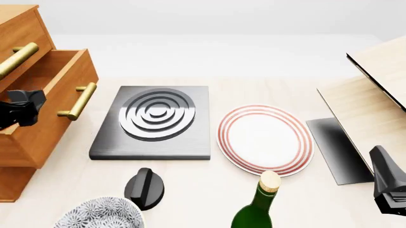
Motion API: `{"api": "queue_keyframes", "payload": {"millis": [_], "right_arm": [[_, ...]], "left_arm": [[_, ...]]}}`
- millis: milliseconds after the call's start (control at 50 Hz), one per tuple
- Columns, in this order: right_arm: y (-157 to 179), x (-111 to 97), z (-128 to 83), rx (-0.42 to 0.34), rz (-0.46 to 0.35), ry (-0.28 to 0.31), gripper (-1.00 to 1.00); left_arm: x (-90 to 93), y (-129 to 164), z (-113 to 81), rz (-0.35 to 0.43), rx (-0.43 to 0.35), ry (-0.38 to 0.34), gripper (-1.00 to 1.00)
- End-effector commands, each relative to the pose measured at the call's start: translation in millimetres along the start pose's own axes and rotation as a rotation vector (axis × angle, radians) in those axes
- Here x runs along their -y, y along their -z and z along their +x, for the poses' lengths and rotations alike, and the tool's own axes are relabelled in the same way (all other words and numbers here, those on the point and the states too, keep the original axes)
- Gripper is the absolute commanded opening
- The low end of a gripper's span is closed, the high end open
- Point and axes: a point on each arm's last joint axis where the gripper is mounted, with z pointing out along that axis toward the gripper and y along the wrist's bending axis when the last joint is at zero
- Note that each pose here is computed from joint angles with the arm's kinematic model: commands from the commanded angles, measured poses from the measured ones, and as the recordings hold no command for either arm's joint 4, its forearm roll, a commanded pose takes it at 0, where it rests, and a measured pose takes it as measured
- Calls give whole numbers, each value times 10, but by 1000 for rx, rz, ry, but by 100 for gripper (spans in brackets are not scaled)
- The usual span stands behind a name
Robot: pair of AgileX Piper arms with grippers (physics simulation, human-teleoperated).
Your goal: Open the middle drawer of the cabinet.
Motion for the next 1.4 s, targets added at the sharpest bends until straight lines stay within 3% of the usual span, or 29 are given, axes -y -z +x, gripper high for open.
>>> {"api": "queue_keyframes", "payload": {"millis": [20, 520, 920, 1400], "right_arm": [[0, 0, 2, 0, 0, 0, 100], [0, 0, 0, 0, 0, 0, 100], [0, 0, -1, 0, 0, 0, 100], [0, 0, -1, 0, 0, 0, 100]], "left_arm": [[-24, -127, 87, -12, -21, -3, 100], [1, -344, 263, 5, -63, -37, 100], [111, -321, 260, 63, -63, -68, 100], [255, -319, 338, 138, -88, -53, 100]]}}
